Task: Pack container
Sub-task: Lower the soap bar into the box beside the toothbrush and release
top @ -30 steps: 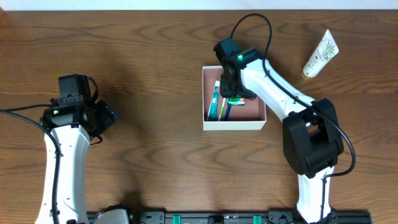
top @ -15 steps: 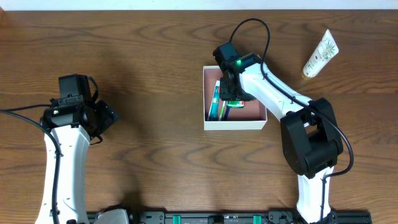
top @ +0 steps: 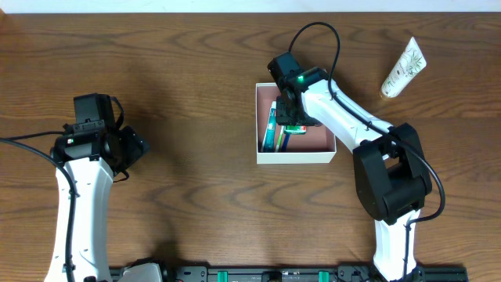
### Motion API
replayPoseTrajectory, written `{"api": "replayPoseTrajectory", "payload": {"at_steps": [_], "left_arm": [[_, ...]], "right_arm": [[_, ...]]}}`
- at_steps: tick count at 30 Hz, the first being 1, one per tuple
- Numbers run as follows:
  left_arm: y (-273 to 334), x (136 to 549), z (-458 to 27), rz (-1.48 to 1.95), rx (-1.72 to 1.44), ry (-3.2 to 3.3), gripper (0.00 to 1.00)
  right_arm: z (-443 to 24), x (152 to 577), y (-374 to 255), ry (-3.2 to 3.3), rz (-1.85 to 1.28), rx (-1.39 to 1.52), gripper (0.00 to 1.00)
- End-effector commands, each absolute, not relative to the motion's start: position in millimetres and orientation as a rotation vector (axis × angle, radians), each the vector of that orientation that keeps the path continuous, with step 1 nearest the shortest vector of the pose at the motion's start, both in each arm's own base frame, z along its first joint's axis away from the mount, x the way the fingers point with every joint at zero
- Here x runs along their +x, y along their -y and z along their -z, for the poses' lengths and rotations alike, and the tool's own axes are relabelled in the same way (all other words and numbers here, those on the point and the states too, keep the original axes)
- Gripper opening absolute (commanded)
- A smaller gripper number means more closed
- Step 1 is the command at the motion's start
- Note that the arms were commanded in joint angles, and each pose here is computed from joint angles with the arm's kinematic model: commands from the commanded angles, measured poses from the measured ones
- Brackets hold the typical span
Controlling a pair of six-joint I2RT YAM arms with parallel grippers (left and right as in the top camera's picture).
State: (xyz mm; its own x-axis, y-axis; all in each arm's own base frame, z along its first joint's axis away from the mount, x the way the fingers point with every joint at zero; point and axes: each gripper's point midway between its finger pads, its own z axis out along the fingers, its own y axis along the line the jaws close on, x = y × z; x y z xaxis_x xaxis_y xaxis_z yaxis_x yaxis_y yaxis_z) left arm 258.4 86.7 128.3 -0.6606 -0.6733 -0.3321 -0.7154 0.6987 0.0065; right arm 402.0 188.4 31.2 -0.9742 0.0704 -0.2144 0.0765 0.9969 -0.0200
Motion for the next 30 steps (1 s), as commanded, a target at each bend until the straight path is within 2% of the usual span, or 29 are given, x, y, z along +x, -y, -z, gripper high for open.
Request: {"api": "replayPoseTrajectory", "payload": {"at_steps": [1,4,10,20,30], "left_arm": [[-88.9,256.9,-127.4,-0.203,-1.12,-2.599,0.98],[-88.9,256.9,-127.4,-0.203,-1.12,-2.599,0.98],[-88.9,256.9,-127.4,-0.203,-1.12,-2.599,0.98],[-88.9,256.9,-127.4,-0.203,-1.12,-2.599,0.98],[-88.9,256.9,-127.4,-0.203,-1.12,-2.599,0.98]], "right_arm": [[-27.3,402.5,-184.5,-2.916,0.083,0.118,0.4],[-27.3,402.4,-184.4,-2.916,0.083,0.118,0.44],[-27.3,402.5,-184.5,-2.916,0.083,0.118,0.45],[-27.3,402.6,-184.5,-2.916,0.083,0.118,0.59],[-29.8,404.7,-185.5,-2.907,0.077,0.097,0.6]]}}
